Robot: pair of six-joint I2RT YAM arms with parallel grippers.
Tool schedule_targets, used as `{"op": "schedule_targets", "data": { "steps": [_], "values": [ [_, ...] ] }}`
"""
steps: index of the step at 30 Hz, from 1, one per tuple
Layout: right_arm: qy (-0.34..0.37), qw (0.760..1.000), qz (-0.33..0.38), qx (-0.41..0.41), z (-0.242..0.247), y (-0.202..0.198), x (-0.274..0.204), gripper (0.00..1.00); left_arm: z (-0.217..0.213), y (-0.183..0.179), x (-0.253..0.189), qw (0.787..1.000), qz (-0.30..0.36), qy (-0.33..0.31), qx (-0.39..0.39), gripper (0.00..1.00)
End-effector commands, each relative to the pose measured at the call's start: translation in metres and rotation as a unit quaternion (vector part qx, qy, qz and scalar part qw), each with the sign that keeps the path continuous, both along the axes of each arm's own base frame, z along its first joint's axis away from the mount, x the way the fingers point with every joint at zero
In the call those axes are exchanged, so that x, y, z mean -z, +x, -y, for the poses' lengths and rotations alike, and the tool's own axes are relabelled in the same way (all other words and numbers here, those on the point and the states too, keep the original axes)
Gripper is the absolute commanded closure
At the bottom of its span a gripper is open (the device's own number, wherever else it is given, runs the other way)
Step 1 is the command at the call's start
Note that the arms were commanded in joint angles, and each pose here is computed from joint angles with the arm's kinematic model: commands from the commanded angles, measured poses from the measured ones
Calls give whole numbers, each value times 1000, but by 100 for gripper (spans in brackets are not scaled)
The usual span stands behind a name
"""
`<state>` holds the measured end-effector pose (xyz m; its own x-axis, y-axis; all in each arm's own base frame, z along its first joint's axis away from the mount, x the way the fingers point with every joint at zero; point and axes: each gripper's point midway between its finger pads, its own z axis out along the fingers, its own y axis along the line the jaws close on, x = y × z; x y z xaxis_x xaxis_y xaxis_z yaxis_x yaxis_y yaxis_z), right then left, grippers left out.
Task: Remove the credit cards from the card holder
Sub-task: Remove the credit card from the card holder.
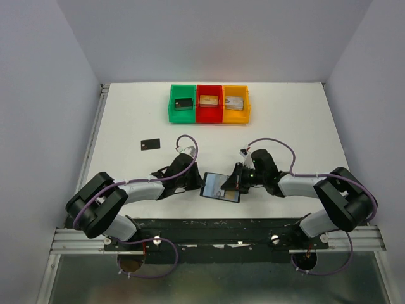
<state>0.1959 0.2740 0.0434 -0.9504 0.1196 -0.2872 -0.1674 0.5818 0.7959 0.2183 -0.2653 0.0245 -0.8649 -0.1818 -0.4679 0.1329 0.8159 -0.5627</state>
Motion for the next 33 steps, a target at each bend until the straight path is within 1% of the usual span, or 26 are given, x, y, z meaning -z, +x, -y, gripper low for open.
{"op": "schedule_targets", "data": {
  "steps": [1,7,15,22,29,33],
  "values": [
    [-3,1000,10,4,4,2,-1,88,-38,-29,39,995,-59,81,-8,100],
    [-6,1000,6,6,5,1,1,99,-40,-31,39,995,-60,79,-10,100],
    [-10,1000,1,12,10,1,0,100,-42,-31,38,995,-56,80,-13,100],
    [-38,999,-7,13,22,-2,1,100,-41,-29,33,996,-49,76,-14,100],
    [-58,998,5,17,31,-2,-9,100,-31,-19,12,998,-25,60,-3,100],
    [-70,997,17,12,35,-2,-19,100,-29,-15,-1,998,-14,62,1,100]
  ]
}}
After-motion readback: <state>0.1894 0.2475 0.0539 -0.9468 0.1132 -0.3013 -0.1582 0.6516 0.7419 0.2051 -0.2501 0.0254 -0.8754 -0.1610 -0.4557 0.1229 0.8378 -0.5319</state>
